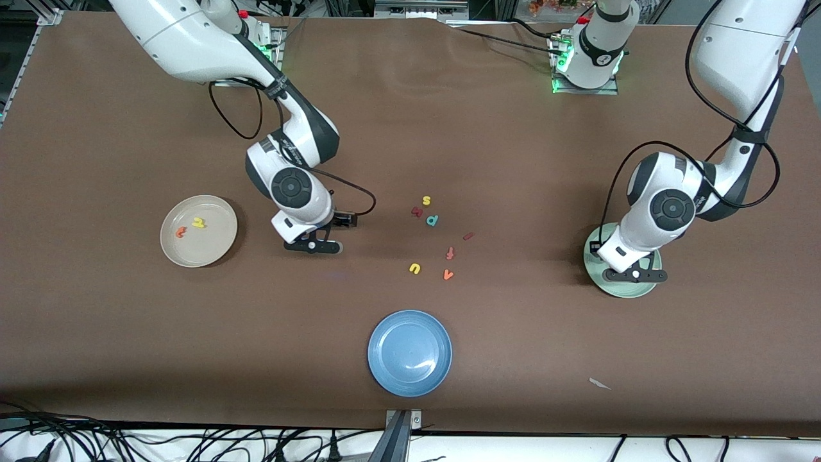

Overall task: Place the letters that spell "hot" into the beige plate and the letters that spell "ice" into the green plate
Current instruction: 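Place the teal c on the green plate while the right gripper reaches, then grasp the blue o with the right gripper while the left gripper reaches, then place the blue o on the white plate while the left gripper descends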

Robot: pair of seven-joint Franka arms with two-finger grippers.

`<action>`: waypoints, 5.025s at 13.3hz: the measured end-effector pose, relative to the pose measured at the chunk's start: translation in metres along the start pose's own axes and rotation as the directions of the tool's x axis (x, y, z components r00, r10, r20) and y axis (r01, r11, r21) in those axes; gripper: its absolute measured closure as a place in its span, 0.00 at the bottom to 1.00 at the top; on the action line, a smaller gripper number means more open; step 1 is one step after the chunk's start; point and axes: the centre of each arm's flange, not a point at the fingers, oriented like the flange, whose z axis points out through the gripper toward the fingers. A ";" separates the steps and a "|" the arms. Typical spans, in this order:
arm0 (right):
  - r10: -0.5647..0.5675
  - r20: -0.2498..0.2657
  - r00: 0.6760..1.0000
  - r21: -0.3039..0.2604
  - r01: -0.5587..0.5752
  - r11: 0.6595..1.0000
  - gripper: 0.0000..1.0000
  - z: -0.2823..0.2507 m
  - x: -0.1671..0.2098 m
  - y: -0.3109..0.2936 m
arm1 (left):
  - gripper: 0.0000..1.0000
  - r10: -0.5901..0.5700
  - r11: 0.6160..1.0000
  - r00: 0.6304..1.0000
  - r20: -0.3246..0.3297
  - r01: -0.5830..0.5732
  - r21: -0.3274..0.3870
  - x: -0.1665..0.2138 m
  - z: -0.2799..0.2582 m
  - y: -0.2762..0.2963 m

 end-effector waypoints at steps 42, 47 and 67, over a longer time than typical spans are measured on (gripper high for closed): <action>-0.276 0.162 0.947 -0.148 0.300 0.942 0.73 -0.039 0.038 0.254 | 0.31 -0.158 0.977 0.978 0.137 0.175 -0.122 -0.036 -0.006 0.337; -0.328 0.207 0.922 -0.094 0.352 0.931 0.73 0.010 0.038 0.316 | 0.43 -0.157 0.975 0.979 0.128 0.174 -0.136 -0.030 -0.010 0.345; -0.292 0.100 0.951 -0.057 0.299 0.953 0.00 -0.132 0.079 0.313 | 0.66 -0.158 0.974 0.980 0.124 0.175 -0.140 -0.028 -0.012 0.346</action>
